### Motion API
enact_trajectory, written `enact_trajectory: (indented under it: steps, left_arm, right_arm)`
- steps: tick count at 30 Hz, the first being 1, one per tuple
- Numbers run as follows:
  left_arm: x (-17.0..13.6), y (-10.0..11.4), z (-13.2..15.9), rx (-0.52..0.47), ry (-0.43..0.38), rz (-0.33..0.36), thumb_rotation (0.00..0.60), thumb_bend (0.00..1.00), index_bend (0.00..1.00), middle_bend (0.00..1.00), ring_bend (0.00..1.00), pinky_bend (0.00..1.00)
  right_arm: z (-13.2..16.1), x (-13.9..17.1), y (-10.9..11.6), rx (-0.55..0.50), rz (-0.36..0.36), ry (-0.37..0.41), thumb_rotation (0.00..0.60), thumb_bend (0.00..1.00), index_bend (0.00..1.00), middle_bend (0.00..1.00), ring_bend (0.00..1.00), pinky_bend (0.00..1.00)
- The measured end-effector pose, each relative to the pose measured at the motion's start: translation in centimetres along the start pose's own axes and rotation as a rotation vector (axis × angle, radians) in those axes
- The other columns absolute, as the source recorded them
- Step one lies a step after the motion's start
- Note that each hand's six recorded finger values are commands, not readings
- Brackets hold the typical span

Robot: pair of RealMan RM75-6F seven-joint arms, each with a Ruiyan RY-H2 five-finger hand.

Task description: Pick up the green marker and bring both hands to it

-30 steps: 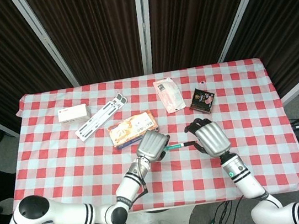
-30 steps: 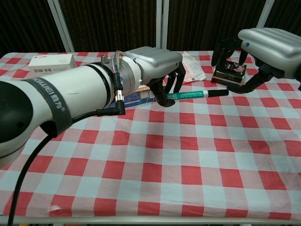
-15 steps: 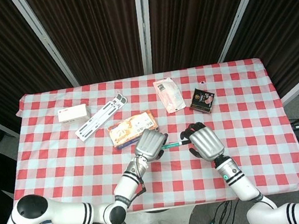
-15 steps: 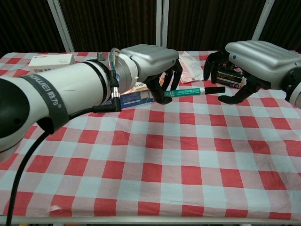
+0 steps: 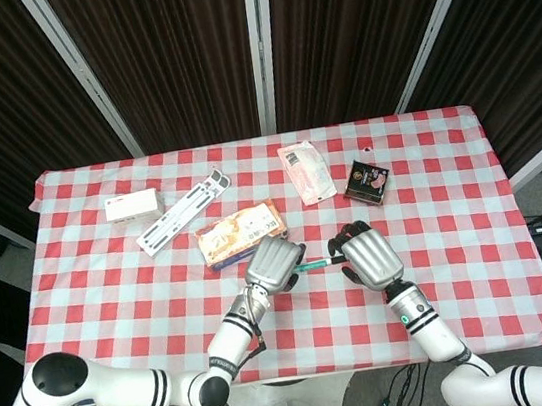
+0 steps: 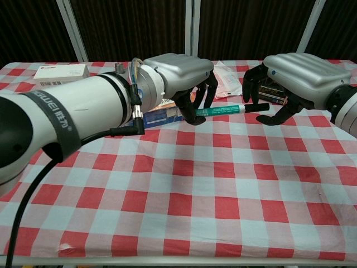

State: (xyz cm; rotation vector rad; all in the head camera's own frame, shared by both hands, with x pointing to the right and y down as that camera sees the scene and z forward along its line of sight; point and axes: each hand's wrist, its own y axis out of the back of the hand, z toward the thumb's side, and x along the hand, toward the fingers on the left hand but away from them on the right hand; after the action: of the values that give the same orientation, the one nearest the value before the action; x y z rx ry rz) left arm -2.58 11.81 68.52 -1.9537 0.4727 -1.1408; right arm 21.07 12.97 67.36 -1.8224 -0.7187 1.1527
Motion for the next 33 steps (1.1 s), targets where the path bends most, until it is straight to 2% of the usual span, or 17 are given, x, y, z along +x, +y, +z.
enact_trajectory:
  steps: [7,20,33]
  left_arm:
    - [-0.15,0.02,0.15,-0.003,-0.002,-0.003,0.6,0.42,0.55,0.58,0.86,0.85]
    - [-0.2,-0.4,0.24,0.004,0.001,-0.021,0.6,0.42,0.55,0.58,0.86,0.85]
    - [-0.34,-0.63,-0.03,0.005,0.007,-0.027,0.6,0.42,0.55,0.58,0.86,0.85]
  right_arm:
    - [-0.03,-0.24,-0.19,-0.008,-0.008,-0.007,0.6,0.21,0.52,0.52,0.31,0.29]
    - [0.21,-0.37,-0.37,-0.006,-0.009,-0.003,0.6,0.17,0.52,0.52,0.31,0.28]
    - [0.05,-0.21,-0.8,-0.01,-0.01,-0.014,0.6,0.23,0.67,0.63,0.36,0.29]
